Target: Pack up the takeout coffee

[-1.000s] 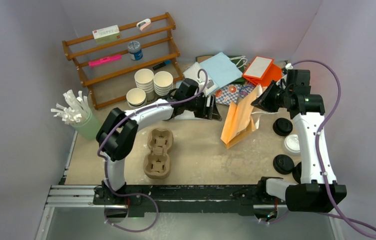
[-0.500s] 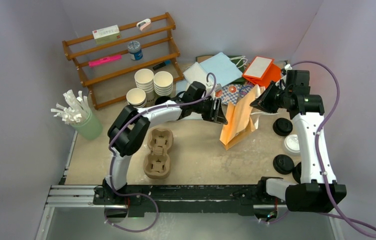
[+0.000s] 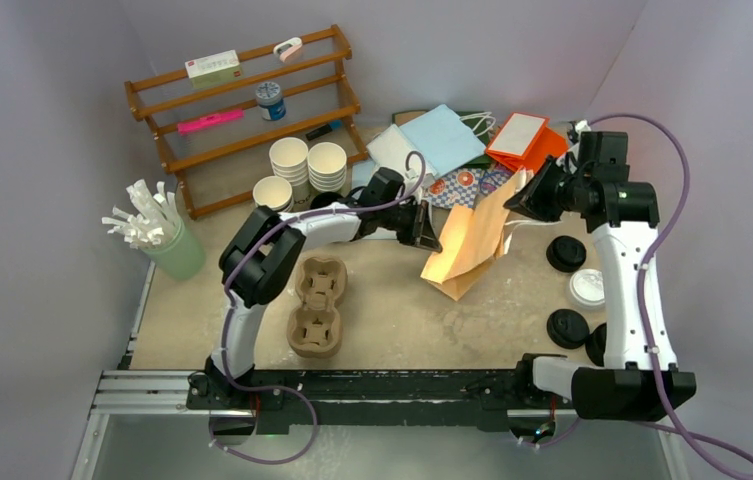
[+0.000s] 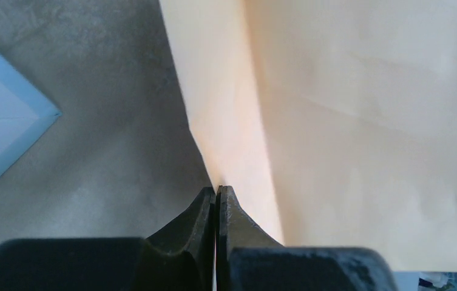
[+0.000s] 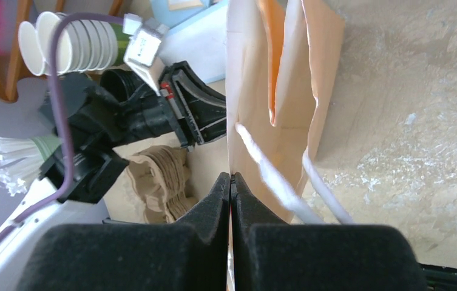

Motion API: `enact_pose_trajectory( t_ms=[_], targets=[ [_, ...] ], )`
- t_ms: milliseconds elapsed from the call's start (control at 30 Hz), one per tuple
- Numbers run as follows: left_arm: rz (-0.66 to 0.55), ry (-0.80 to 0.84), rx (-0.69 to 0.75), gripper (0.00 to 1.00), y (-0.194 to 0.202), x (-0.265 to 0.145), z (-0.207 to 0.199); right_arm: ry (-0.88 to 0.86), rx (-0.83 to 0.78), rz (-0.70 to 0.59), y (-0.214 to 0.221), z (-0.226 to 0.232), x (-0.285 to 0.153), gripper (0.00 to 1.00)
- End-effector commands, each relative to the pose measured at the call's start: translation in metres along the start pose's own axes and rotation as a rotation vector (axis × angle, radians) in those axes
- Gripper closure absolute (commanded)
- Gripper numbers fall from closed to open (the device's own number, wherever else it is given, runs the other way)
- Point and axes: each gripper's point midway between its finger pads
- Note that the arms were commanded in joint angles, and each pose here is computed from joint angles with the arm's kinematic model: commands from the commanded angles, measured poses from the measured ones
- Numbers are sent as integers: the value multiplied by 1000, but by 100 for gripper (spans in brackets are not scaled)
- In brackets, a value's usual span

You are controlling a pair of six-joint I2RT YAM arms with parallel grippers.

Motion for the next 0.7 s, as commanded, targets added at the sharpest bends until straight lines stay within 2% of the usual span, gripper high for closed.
enact_pose_trajectory(
  t_ms=[0, 267, 467, 633, 667],
  targets=[
    [-26, 6, 20, 100, 0, -19, 12, -33, -63, -83, -17, 25, -34, 100],
    [1, -31, -21, 100, 20, -23, 31, -67, -65, -94, -23, 42, -48, 100],
    [2, -37, -26, 97, 22, -24, 32, -96, -43, -31, -16, 43, -34, 99],
    [-13, -42, -16, 97, 17, -28, 28, -73, -67, -20, -15, 36, -29, 69],
    [-17, -43, -13, 97, 16, -28, 26, -84, -77, -17, -14, 38, -30, 65]
  ],
)
Point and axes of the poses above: each gripper's point midway between its finger pads, its own x axis out along the fingers, its own z axis along the line the jaws close on, y = z × x, and after that the axes turned 8 degrees about x, right-handed
